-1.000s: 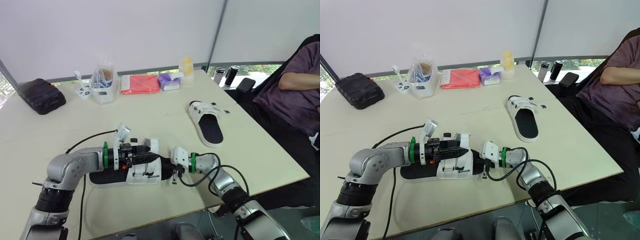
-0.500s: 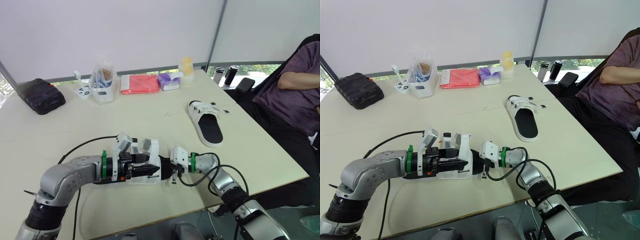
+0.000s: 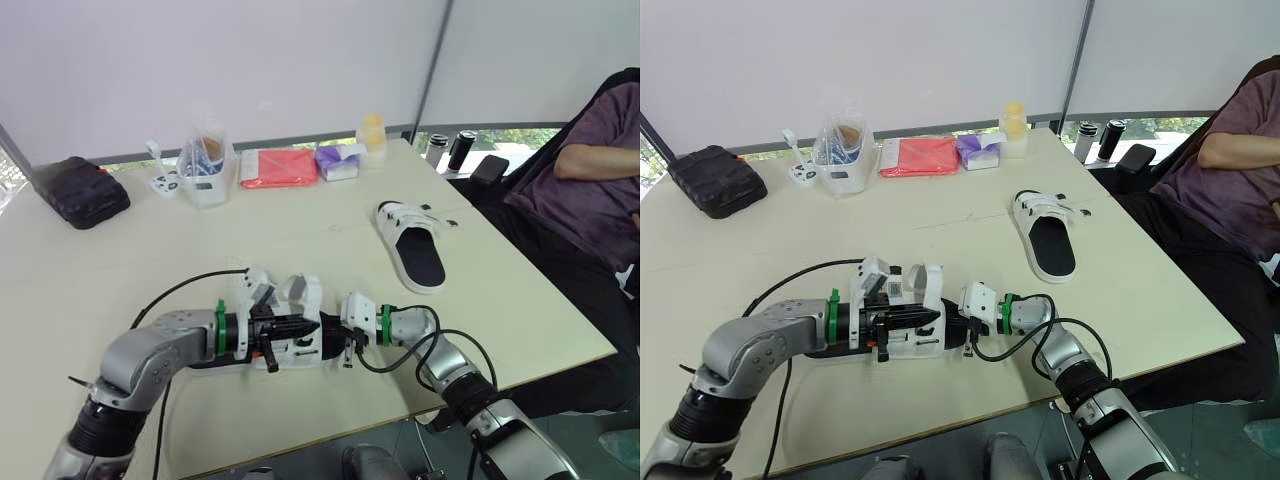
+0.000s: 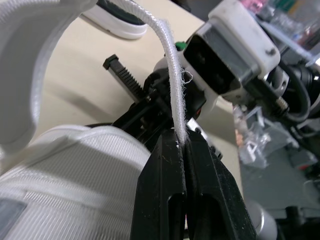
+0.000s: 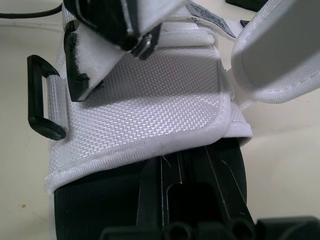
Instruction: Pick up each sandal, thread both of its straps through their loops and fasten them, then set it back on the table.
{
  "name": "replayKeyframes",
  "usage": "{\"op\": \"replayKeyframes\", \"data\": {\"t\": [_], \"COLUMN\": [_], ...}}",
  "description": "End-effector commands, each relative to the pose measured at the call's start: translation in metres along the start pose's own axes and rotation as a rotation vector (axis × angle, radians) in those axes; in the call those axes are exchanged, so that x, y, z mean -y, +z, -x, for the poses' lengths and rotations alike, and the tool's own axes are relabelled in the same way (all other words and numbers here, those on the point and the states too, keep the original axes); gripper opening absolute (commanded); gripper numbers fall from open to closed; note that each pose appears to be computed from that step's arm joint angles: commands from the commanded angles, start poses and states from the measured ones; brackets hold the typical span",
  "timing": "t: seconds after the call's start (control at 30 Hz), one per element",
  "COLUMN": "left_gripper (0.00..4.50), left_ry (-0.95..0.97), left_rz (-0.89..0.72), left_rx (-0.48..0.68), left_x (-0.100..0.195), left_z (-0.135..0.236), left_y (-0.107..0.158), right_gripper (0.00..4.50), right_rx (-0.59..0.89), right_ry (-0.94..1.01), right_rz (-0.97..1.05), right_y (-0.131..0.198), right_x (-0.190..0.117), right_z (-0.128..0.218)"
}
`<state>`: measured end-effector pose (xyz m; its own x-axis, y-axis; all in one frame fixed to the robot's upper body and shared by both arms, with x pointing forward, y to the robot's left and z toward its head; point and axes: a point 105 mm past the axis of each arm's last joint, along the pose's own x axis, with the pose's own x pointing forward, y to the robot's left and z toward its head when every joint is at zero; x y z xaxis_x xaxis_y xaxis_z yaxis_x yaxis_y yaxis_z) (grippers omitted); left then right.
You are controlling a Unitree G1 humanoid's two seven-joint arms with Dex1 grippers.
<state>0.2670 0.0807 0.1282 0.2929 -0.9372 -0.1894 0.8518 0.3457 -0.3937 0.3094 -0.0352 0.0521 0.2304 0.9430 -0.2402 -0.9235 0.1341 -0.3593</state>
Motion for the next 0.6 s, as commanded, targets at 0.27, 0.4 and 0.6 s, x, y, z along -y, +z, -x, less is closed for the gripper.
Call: {"op": "replayKeyframes", "data": {"t": [0.27, 0.4, 0.6], "left_gripper": [0.04, 0.04, 0.04], "left_ry": [-0.043, -0.044, -0.013], "left_rz": [0.254, 0.260, 0.206], "left_rx": [0.121, 0.100, 0.023], "left_x": [0.002, 0.003, 0.002], "left_z": [0.007, 0.006, 0.007], "left_y": [0.014, 0.008, -0.008], "right_gripper": [0.00, 0.00, 0.00], "right_rx": [-0.285, -0.285, -0.285], "right_ry": [0.021, 0.020, 0.018], "right_rz": [-0.199, -0.199, -0.201], "right_y": [-0.076, -0.076, -0.076], "right_x": [-0.035, -0.035, -0.035], "right_z": [0.015, 0.015, 0.015]}}
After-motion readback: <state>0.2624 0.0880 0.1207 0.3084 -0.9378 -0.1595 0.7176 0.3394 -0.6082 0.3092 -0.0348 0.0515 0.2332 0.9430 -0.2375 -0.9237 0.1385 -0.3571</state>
